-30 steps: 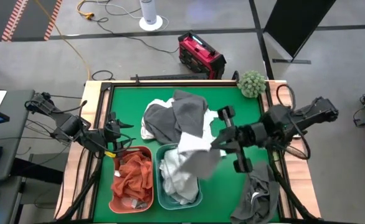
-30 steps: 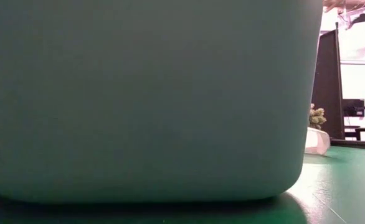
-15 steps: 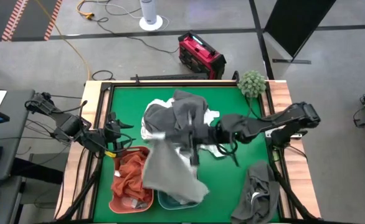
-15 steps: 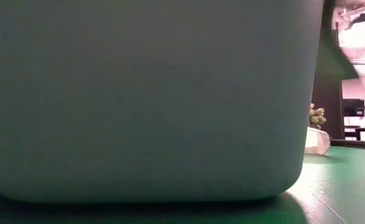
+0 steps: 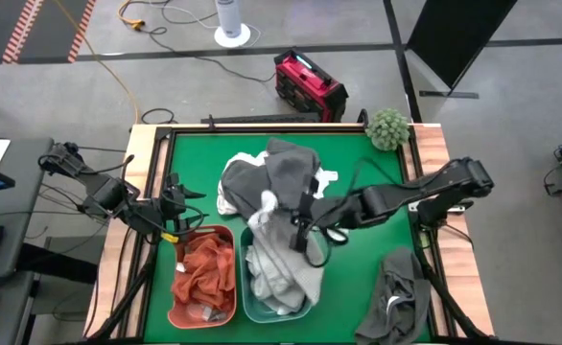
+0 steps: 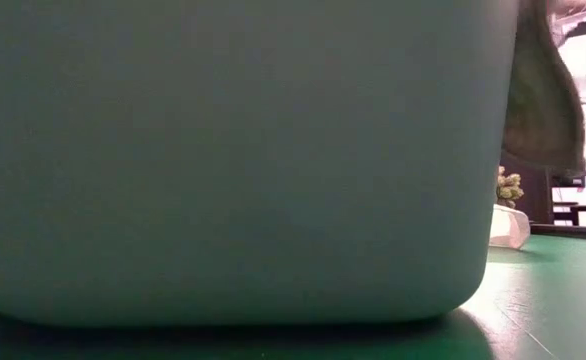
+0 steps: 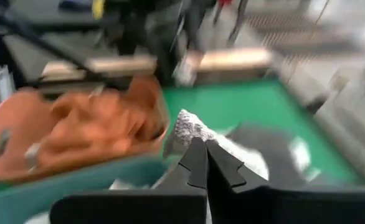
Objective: Sort towels by color in basket
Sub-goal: Put the light gray towel into the green bin
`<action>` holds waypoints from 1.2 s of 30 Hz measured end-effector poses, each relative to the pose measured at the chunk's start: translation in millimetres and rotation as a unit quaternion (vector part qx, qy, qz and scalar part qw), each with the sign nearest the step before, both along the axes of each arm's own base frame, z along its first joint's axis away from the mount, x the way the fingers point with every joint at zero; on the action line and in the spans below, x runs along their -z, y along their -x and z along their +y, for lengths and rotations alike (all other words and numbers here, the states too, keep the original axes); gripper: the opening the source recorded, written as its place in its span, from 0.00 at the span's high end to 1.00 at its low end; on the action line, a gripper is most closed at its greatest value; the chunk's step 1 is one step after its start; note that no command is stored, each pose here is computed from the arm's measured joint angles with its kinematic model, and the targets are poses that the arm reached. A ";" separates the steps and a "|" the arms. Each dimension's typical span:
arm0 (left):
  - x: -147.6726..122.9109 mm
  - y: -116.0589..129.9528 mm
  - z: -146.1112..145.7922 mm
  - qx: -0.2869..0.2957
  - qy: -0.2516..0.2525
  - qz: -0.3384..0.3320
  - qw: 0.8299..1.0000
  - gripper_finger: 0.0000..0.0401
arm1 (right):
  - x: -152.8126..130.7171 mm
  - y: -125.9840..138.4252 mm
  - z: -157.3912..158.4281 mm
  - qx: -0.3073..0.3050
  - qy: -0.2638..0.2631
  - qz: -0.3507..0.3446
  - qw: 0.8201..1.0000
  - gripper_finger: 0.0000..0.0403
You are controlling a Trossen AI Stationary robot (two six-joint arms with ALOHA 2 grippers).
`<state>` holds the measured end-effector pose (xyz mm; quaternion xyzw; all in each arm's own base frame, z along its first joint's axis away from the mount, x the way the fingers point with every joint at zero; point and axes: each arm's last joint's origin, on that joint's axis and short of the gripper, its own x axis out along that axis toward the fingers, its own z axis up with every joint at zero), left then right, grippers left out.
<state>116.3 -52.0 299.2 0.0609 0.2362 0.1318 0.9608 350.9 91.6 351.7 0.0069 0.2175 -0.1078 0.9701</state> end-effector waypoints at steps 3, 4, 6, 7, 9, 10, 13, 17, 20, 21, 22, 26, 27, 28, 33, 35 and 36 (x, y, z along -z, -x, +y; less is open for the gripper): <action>-0.1 0.0 0.0 -0.002 0.001 -0.001 1.000 0.41 | 30.9 -8.0 15.3 -0.031 -0.032 0.049 0.998 0.96; -0.1 0.0 0.0 -0.002 0.003 -0.002 1.000 0.41 | 39.4 -11.2 20.3 -0.047 -0.043 0.063 0.996 0.96; -0.1 0.0 0.1 -0.005 0.006 -0.003 1.000 0.41 | 54.3 -17.6 32.9 -0.091 -0.066 0.086 0.990 0.95; -0.1 0.0 0.1 -0.006 0.008 -0.004 1.000 0.41 | 61.8 -20.8 39.5 -0.116 -0.077 0.096 0.986 0.95; 0.0 0.1 0.1 -0.006 0.009 -0.004 1.000 0.41 | 77.2 -28.9 49.3 -0.148 -0.093 0.108 0.979 0.95; 0.0 0.0 0.1 -0.006 0.009 -0.004 1.000 0.41 | 85.9 -32.5 53.5 -0.157 -0.097 0.117 0.976 0.95; -0.1 0.0 0.0 -0.005 0.006 -0.003 1.000 0.41 | 112.5 -42.2 60.0 -0.162 -0.114 0.148 0.969 0.95; 0.0 0.0 0.1 -0.003 0.002 -0.002 1.000 0.41 | 146.8 -51.1 59.8 -0.159 -0.119 0.200 0.959 0.92; 0.0 0.0 0.1 -0.003 0.002 -0.002 1.000 0.41 | 157.8 -53.3 59.8 -0.168 -0.101 0.215 0.957 0.84; 0.0 0.0 0.1 -0.003 0.002 -0.002 1.000 0.41 | 157.9 -53.6 58.9 -0.169 -0.098 0.217 0.956 0.80; 0.0 0.0 0.1 -0.003 0.002 -0.002 1.000 0.41 | 157.9 -53.3 57.8 -0.168 -0.098 0.220 0.956 0.77; 0.0 0.0 0.1 -0.003 0.002 -0.001 1.000 0.41 | 146.1 -46.7 55.5 -0.168 -0.095 0.225 0.955 0.61; 0.0 0.1 0.1 -0.003 0.002 -0.001 1.000 0.41 | 139.4 -45.1 54.9 -0.168 -0.096 0.221 0.956 0.57; 0.0 0.1 0.1 -0.003 0.002 -0.001 1.000 0.41 | 131.2 -43.5 54.2 -0.168 -0.096 0.219 0.956 0.53; 0.0 0.1 0.1 -0.003 0.002 -0.001 1.000 0.41 | 87.4 -34.7 53.0 -0.166 -0.092 0.209 0.959 0.38; 0.0 0.1 0.1 -0.003 0.002 -0.001 1.000 0.41 | 69.5 -28.0 54.2 -0.151 -0.074 0.202 0.965 0.36; 0.0 0.0 0.1 -0.003 0.002 -0.001 1.000 0.41 | 61.1 -23.7 54.3 -0.142 -0.061 0.200 0.967 0.35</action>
